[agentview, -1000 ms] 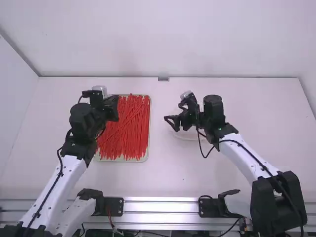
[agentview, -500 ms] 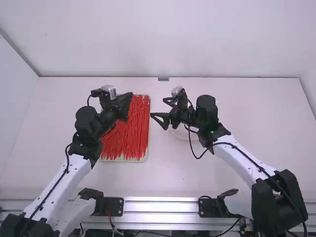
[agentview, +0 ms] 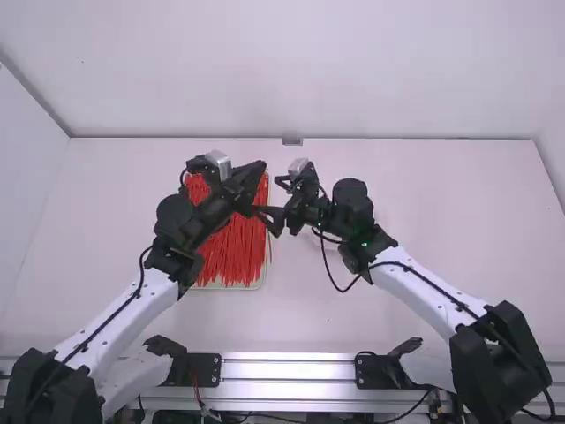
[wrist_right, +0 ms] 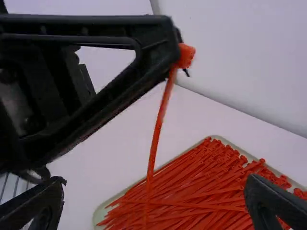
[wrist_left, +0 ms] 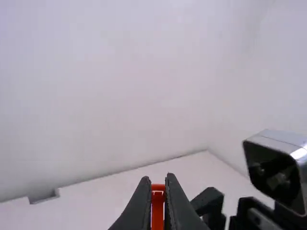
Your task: Fasten the cable tie
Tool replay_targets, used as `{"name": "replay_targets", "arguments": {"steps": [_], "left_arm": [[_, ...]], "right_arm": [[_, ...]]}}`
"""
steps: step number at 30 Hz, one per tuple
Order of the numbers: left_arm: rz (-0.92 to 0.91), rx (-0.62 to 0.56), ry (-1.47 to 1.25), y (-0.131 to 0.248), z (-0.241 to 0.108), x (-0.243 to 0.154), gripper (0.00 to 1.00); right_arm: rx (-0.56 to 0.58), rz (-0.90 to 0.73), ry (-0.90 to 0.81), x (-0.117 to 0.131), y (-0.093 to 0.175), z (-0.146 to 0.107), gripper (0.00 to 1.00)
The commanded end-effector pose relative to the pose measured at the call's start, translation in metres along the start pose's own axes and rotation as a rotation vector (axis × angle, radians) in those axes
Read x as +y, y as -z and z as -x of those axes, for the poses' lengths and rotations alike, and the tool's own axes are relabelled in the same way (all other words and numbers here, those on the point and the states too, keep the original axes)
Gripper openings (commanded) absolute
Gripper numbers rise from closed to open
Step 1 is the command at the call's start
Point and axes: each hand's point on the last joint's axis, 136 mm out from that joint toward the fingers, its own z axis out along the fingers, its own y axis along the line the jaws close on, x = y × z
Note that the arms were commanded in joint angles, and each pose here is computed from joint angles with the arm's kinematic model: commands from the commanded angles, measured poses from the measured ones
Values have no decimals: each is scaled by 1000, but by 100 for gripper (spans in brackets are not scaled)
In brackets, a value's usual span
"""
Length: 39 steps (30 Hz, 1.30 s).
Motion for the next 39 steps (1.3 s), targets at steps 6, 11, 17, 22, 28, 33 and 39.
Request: {"name": "replay_targets", "arguments": {"steps": [6,11,17,22,28,33,39], "left_arm": [[-14,-3,3,-1,-3,-5,2],[-7,-8,2,-1,-1,-2,2],[-9,-11,0,-1,-1,-3,2],[-7,-12,-1,-1,0,-2,21],[66,-27,1,0,2,11,60],[74,-18,-56,3,3,10,75],[38,-20,-113,5,10,1,89]], "right_arm": [[-47,-88,15,-4,-7,14,87],[-47,-88,19,-5,-7,14,49],[-45,-89,37,-5,-7,14,0],[-45,-101,34,-10,-5,14,0],[-41,-87,20,-27,7,17,0],[-36,-24,11,-42,26,21,0],[-47,162,49,-39,59,31,0]]}}
